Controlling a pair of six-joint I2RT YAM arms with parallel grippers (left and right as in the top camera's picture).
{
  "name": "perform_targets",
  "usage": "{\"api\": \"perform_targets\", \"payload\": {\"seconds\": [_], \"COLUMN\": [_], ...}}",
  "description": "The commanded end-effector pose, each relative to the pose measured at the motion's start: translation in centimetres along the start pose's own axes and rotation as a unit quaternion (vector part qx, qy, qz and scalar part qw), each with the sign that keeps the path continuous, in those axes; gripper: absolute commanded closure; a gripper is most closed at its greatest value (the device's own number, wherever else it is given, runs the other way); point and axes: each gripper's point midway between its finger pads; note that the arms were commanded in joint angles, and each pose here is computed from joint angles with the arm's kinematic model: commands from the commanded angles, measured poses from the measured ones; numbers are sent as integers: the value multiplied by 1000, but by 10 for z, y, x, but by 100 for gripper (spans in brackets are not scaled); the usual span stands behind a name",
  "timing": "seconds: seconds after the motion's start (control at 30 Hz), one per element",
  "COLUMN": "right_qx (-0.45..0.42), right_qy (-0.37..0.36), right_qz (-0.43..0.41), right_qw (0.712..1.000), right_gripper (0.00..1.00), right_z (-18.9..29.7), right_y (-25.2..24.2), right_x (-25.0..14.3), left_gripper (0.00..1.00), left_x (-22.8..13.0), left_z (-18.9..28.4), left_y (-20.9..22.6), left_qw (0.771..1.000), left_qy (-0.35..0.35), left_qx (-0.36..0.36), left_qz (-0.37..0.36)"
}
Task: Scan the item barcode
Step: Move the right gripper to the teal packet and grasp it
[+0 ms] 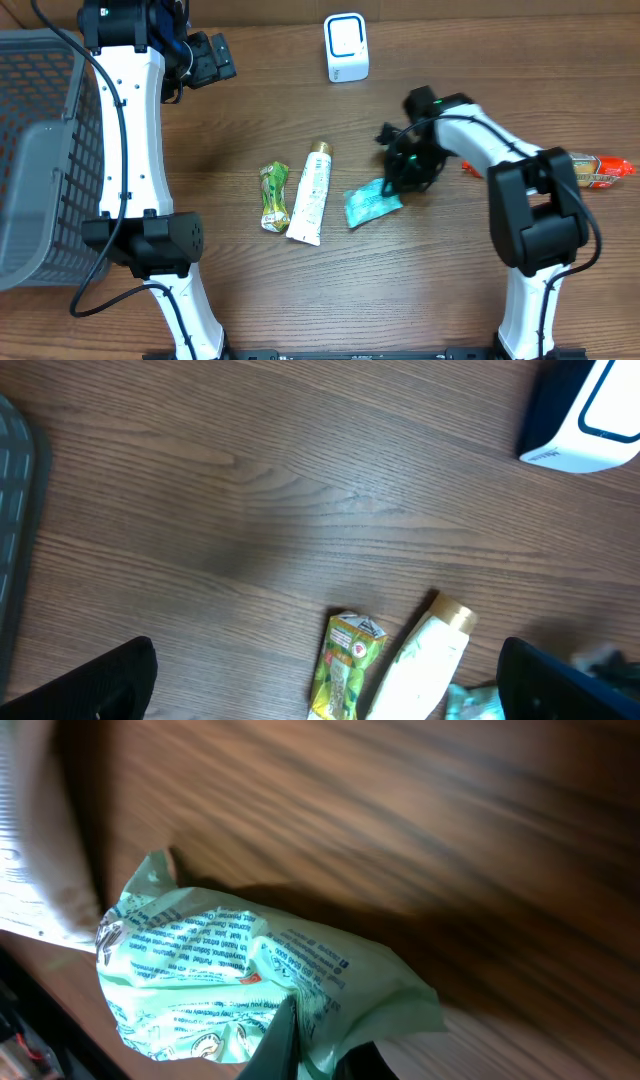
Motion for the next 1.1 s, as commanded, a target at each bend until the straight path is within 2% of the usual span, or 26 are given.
{"api": "perform_targets", "payload": {"seconds": [0.0, 0.1, 0.17, 0.27, 0.3, 0.33, 0.37, 0.5, 0.53, 0.63, 0.67, 0.73, 0.93, 1.07], "right_qx": [-23, 12, 27, 27, 27, 25, 21, 3, -2, -22, -22, -19, -8, -58], "right_qy": [-1, -25, -36, -41, -42, -45, -51, -78, -82, -94, -96, -89, -14, 38], "right_qz": [-28, -9, -2, 3, 4, 5, 9, 25, 24, 5, -1, -22, -26, -20], "right_qw": [999, 1000, 999, 999, 999, 999, 998, 997, 996, 995, 995, 996, 1000, 997], "right_gripper": [96, 96, 91, 56, 29, 23, 22, 31, 36, 61, 79, 96, 96, 96], "right_z": [16, 26, 28, 30, 31, 34, 41, 76, 84, 109, 113, 112, 91, 74], "right_y": [-34, -33, -32, -30, -30, -29, -28, -21, -20, -16, -14, -11, 17, 28], "right_x": [-8, -7, -5, -2, 0, 3, 8, 32, 36, 48, 49, 48, 24, 16], "left_gripper": [0, 0, 1, 0, 0, 1, 0, 0, 1, 0, 0, 0, 1, 1], "left_x": [4, 4, 3, 3, 3, 3, 3, 3, 3, 4, 3, 3, 4, 4], "left_z": [11, 11, 11, 11, 11, 11, 11, 11, 11, 11, 11, 11, 11, 11], "left_y": [-1, -1, -1, -1, -1, -1, -1, -1, -1, -1, -1, -1, -1, -1], "left_qw": [1000, 1000, 1000, 1000, 1000, 1000, 1000, 1000, 1000, 1000, 1000, 1000, 1000, 1000], "left_qy": [-14, -14, -14, -14, -14, -14, -14, -14, -14, -14, -14, -14, -14, -14], "left_qx": [-10, -10, -10, -10, -10, -10, -10, -10, -10, -10, -10, -10, -10, -10], "left_qz": [8, 8, 8, 8, 8, 8, 8, 8, 8, 8, 8, 8, 8, 8]}}
Point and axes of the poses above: each gripper's point midway between its finger pads, its own z axis back along the fingers, its own y axis along the line the jaws close on, x = y × z, and after that the axes turned 15 degrees about z, right-handed
